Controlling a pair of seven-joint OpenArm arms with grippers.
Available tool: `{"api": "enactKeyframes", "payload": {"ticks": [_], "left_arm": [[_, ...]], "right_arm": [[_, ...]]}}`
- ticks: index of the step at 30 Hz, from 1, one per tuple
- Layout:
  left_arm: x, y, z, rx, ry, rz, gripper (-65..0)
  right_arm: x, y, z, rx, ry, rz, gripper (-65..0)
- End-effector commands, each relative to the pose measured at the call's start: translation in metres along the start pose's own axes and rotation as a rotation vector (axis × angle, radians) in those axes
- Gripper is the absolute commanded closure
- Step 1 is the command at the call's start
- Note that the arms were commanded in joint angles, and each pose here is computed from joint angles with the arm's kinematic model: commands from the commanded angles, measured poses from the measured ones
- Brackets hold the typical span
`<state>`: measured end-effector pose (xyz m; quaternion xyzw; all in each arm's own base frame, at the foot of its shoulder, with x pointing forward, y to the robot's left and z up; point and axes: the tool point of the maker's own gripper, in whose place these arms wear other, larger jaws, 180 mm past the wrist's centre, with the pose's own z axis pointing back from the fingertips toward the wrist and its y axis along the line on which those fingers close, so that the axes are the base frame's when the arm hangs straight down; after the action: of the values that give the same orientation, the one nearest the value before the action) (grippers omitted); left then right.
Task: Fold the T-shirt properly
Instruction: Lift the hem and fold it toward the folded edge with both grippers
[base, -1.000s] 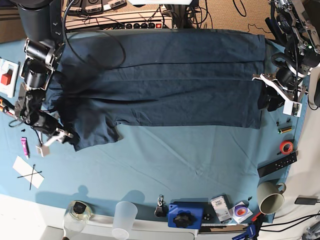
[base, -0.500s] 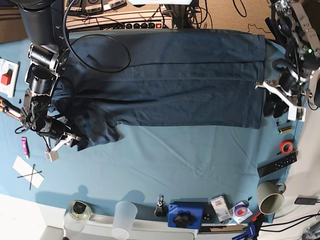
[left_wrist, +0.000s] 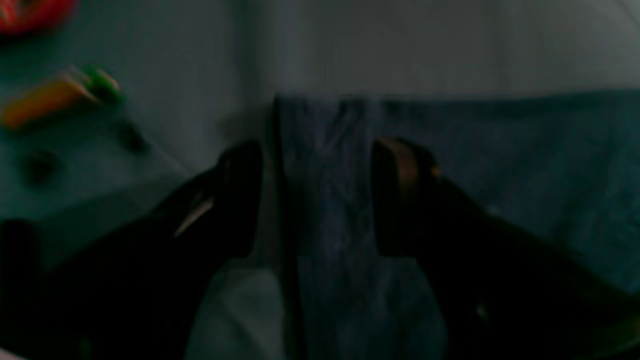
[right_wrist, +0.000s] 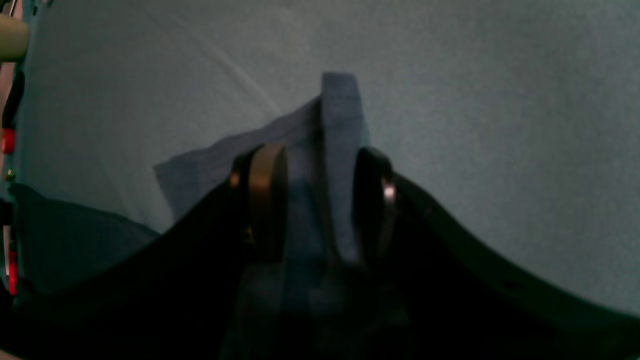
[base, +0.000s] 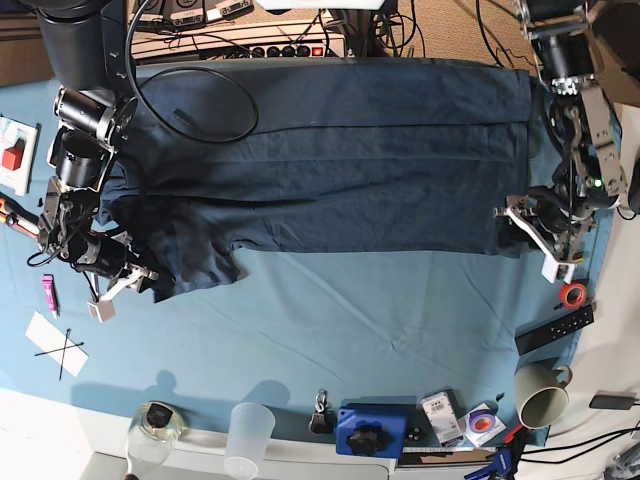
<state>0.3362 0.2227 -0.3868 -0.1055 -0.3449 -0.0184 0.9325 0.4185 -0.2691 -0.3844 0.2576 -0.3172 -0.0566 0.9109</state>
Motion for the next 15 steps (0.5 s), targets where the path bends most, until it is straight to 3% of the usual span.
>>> {"api": "enactKeyframes", "payload": {"ticks": [1,7,9,13,15], "left_arm": [[0.013,0.003,0.0,-0.014,-0.024,0.004,-35.0],[-0.009,0.0,-0.018,-0.085,0.049,0.09,-34.7],[-0.009,-0.002,-0.018,-0.098,0.053,0.101,-33.8],[-0.015,-0.003,-0.017,-0.103,0.082,0.107,-20.0],[-0.019,-0.004,-0.017,-0.104,0.104,0.106,-9.2]], "right_arm": [[0.014,-0.002,0.008,-0.016,-0.014,0.02,-23.6],[0.015,-0.002,0.008,-0.013,-0.018,0.018,-23.2],[0.015,-0.001,0.007,-0.01,-0.017,0.018,-18.1],[0.01,0.0,0.006,-0.009,0.008,0.018,-0.7],[0.005,0.0,0.007,-0.009,0.039,0.018,0.0]]}}
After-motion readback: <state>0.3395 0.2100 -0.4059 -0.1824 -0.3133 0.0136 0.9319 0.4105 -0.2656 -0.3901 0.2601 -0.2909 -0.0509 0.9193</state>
